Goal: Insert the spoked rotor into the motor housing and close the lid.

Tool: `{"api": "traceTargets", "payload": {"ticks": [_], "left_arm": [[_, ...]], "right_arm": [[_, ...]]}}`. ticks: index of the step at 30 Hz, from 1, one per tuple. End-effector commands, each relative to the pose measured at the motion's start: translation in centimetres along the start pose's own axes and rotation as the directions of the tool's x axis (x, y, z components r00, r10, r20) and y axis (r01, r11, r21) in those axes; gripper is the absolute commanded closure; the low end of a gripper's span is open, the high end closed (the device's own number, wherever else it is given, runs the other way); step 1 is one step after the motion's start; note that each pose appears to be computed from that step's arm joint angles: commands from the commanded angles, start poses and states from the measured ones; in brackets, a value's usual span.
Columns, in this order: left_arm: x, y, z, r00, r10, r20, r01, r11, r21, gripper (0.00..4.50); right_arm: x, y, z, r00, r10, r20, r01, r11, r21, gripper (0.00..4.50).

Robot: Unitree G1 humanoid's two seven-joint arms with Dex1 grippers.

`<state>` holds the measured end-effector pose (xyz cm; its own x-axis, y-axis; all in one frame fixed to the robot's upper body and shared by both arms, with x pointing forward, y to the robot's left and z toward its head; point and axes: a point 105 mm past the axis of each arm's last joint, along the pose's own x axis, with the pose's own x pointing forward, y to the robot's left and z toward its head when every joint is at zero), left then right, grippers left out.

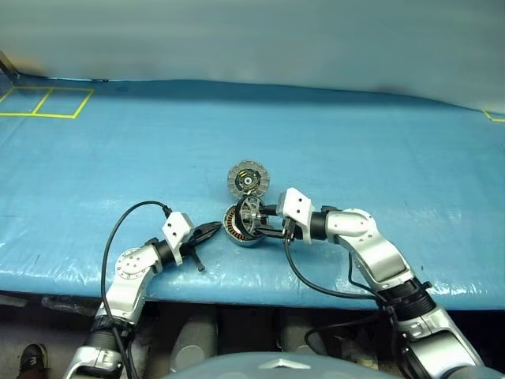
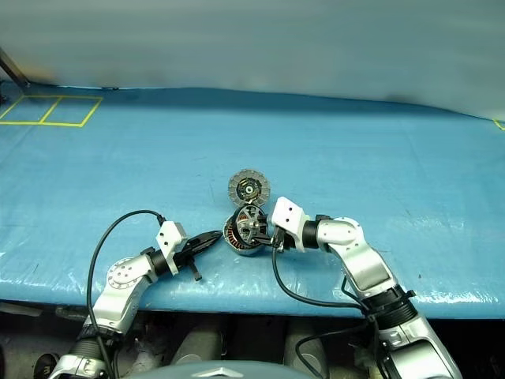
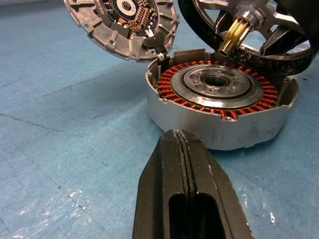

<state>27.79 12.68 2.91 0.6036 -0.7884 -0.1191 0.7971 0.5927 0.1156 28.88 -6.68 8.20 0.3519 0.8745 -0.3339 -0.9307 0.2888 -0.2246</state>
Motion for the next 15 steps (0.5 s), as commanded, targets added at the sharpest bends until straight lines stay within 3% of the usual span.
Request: {"api": "traceTargets", "payload": {"ticks": [1, 3, 15], "left_arm": [[-0.2, 0.2, 0.8, 1.0, 0.007, 0.022, -0.008, 0.999, 0.043, 4.5], [-0.2, 0.2, 0.8, 1.0, 0.008, 0.021, -0.009, 0.999, 0.042, 4.5], [-0.3, 0.3, 0.9, 0.999, 0.028, 0.037, -0.029, 0.999, 0.025, 4.5]], "right_arm": [[-0.1, -0.4, 0.3, 1.0, -0.011, -0.01, 0.01, 0.999, -0.044, 1.92], [-0.1, -0.5, 0.4, 1.0, -0.021, -0.002, 0.021, 0.999, -0.049, 1.31], [-0.9, -1.7, 2.5, 0.984, -0.089, 0.151, 0.09, 0.996, 0.004, 1.31]]}}
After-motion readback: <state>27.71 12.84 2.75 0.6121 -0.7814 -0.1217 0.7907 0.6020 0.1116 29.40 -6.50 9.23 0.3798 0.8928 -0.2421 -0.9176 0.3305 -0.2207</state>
